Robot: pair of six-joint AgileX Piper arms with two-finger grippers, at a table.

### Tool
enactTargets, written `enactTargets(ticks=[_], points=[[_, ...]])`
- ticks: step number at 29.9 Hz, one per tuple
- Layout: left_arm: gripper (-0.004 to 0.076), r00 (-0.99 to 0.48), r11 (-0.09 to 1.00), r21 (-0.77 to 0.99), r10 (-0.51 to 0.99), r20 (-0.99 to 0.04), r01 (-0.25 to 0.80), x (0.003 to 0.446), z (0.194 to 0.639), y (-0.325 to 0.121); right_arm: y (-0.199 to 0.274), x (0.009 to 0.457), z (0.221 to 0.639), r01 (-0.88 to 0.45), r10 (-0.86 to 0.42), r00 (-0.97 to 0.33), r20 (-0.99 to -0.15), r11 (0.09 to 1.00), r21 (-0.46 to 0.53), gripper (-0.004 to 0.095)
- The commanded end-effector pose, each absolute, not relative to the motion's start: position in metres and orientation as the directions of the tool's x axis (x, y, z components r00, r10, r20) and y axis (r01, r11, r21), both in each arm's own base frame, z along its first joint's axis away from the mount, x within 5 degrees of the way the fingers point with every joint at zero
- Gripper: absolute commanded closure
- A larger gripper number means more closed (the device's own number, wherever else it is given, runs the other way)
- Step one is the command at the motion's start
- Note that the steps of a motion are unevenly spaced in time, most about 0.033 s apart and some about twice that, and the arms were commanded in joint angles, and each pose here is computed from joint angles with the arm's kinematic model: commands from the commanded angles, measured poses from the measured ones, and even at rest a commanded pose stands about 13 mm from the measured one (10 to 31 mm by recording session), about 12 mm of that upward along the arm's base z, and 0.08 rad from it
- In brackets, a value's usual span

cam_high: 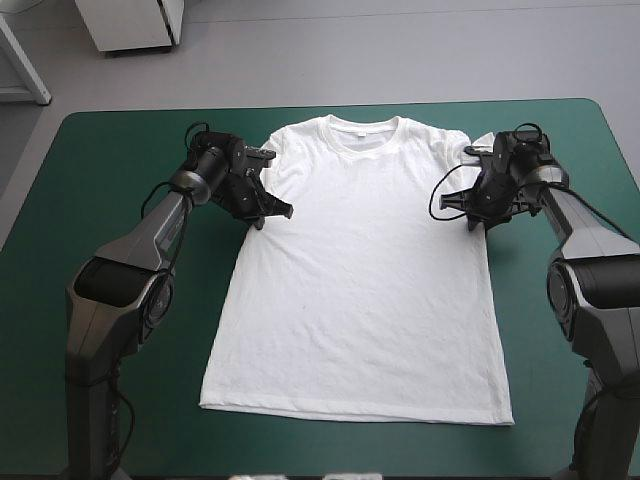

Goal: Fold the cloth

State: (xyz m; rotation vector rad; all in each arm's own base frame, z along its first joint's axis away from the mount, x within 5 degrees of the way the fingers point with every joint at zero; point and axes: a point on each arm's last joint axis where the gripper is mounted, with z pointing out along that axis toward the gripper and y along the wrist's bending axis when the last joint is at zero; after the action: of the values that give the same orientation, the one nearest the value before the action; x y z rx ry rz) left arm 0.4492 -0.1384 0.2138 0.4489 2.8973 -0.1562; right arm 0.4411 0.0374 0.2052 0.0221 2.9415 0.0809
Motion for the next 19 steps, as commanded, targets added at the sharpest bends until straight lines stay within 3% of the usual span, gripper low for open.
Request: enactTargets(ticks=[1,5,10,19], points=[[0.0734,-0.929,0.944,-0.112,0.276,-0.248,0.31,0.444,0.231,-0.144,0.045,0.438,0.195,0.025,0.041,-0.99,-0.136,0.993,0.116,0.0917],[0.0734,-0.928,0.944,-0.115,0.274,-0.254,0.31,0.444,0.233,-0.144,0.045,0.439,0.209,0.013,0.034,-0.984,-0.174,0.993,0.119,0.0925],[0.0734,-0.914,0.943,-0.113,0.268,-0.305,0.314,0.438,0.259,-0.141,0.045,0.437,0.259,-0.004,0.036,-0.953,-0.3,0.992,0.13,0.0925],[0.0734,-0.793,0.934,-0.1,0.232,-0.563,0.344,0.404,0.373,-0.131,0.04,0.392,0.374,-0.061,0.022,-0.826,-0.564,0.99,0.128,0.0925]])
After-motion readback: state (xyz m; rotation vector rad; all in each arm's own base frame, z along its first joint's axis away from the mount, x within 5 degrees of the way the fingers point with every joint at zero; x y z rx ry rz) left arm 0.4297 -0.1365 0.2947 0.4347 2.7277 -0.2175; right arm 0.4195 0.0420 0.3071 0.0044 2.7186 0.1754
